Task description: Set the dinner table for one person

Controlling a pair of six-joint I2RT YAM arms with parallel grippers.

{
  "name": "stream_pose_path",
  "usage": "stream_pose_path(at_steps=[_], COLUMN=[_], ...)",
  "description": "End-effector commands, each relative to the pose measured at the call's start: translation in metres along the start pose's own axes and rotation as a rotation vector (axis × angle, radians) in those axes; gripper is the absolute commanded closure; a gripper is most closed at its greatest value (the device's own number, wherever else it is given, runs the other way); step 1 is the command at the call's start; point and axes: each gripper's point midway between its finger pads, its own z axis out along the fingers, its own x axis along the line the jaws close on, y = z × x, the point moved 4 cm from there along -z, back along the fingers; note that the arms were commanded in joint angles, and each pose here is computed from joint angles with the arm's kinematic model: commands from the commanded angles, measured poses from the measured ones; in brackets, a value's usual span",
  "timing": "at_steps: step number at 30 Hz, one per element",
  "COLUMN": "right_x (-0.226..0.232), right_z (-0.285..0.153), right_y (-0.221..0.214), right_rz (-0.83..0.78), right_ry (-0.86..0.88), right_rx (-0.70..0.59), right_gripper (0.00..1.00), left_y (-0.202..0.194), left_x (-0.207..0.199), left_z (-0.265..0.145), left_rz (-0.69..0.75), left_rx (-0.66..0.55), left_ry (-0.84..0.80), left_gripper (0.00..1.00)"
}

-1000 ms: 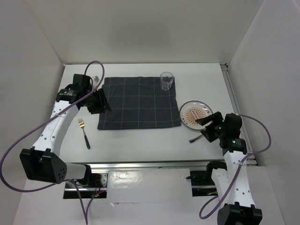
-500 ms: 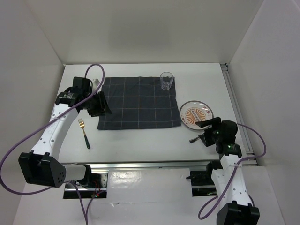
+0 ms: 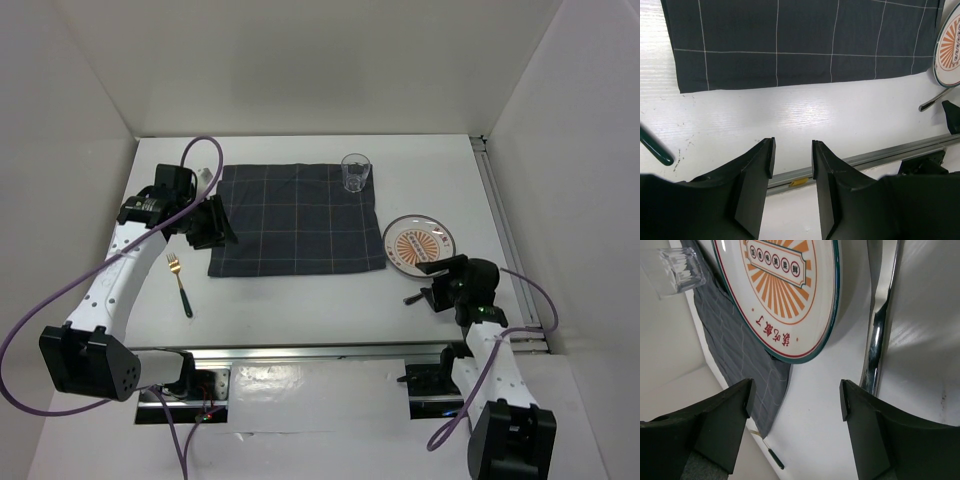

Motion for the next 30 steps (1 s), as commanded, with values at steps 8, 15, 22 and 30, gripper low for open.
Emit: stream_pose_path(at_steps=[8,15,22,30], right_x=[0.003,-0.005,-0.008,-0.001], right_z=[0.017,0.027,0.036,0.048], right_y=[0.01,0.011,0.014,0.021], right_rz=[0.001,0.012,0.015,0.008], right_ry=[0.04,0.032,0.019,0.009], right_rx=[-0.041,-0.05,-0.056,-0.052], right_gripper=[0.25,0.32,0.39,0.43], left_y=[0.003,0.003,0.005,0.008], left_x=[-0.003,-0.003,-0.004,-0.006], left_z=[-0.006,-0.006,-0.007,-0.007], left_rz=[0.036,0.036,0.036,0.027], left_rx=[-0.016,-0.016,-0.016,-0.016], left_ry=[-0.01,-0.01,-0.01,-0.01], left_gripper=[0.48,0.48,0.48,0.48])
